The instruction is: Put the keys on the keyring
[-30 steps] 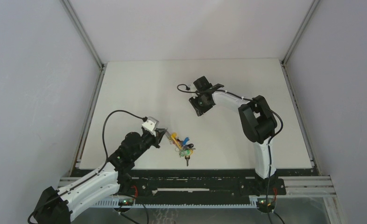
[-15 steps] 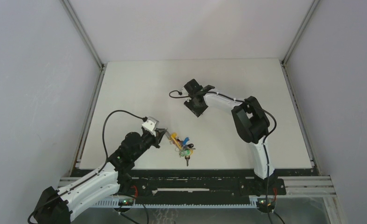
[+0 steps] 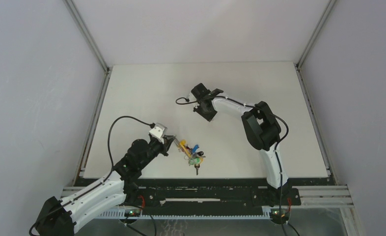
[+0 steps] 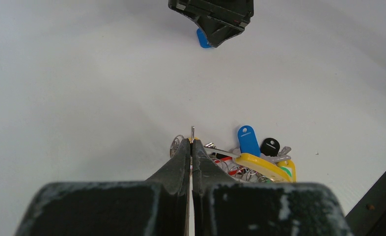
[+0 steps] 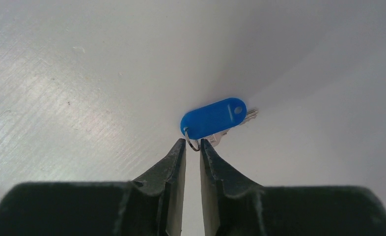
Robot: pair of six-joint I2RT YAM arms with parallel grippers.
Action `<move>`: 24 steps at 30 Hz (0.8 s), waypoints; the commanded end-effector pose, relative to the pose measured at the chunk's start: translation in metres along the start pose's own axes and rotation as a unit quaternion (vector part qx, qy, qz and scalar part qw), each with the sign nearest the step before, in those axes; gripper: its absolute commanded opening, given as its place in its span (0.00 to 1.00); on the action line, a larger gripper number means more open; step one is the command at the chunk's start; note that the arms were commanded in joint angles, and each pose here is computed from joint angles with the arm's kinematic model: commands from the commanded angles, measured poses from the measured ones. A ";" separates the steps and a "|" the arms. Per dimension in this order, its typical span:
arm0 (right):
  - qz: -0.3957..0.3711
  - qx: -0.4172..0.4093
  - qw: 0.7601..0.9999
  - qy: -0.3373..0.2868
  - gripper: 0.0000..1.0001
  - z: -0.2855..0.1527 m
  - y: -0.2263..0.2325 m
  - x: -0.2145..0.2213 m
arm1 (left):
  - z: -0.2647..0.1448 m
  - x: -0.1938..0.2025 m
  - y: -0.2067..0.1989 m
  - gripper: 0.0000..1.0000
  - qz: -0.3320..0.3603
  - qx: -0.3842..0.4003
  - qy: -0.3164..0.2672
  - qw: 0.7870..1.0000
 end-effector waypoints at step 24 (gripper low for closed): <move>0.052 -0.002 0.974 -0.219 0.00 -0.095 0.052 0.021 | -0.005 -0.034 -0.009 0.00 -0.012 0.019 -0.072 0.997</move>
Point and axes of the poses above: each gripper's point midway between its finger pads, its own z axis out along the fingers, its own y axis along the line the jaws close on, x = y × z, the point moved 7 cm from there along -z, back along the fingers, and after that the axes turned 9 degrees about -z, right-handed, at the moved point
